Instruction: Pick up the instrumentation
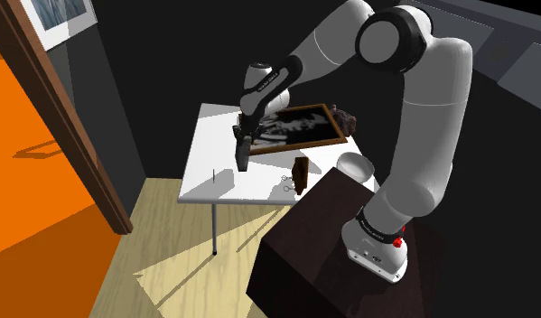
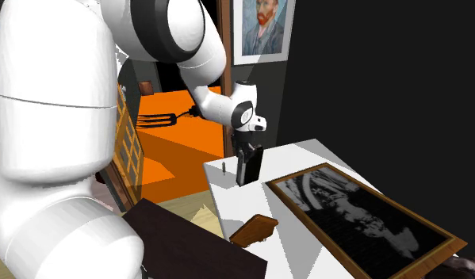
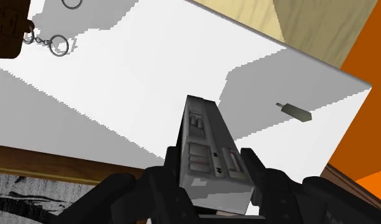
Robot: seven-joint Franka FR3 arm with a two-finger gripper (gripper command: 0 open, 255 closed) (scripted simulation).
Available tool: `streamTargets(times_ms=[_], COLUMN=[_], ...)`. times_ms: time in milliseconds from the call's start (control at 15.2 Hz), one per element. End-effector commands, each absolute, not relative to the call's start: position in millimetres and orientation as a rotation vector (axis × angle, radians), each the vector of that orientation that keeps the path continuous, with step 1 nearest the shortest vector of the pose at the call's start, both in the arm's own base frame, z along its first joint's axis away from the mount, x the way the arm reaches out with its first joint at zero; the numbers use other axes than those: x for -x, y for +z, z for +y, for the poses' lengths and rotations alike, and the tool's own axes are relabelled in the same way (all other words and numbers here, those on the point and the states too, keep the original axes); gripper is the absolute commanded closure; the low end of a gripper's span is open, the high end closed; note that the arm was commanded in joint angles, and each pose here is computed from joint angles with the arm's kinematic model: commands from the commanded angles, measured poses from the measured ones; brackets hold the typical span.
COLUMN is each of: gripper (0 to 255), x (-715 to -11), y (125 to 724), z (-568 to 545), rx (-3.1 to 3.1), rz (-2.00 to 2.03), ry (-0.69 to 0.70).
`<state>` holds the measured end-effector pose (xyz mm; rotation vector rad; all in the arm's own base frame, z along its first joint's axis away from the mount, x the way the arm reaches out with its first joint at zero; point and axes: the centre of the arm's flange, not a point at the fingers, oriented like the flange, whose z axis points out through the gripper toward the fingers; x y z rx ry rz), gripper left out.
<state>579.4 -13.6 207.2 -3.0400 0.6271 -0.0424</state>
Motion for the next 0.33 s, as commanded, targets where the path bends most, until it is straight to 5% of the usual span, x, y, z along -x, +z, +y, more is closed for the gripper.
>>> streamTargets(times_ms=[0, 264], gripper=[255, 255], x=[-580, -580], y=[219, 230], z=[-14, -14], rx=[3.04, 3.04], rz=[0.627, 0.627], ry=[-0.044, -0.044])
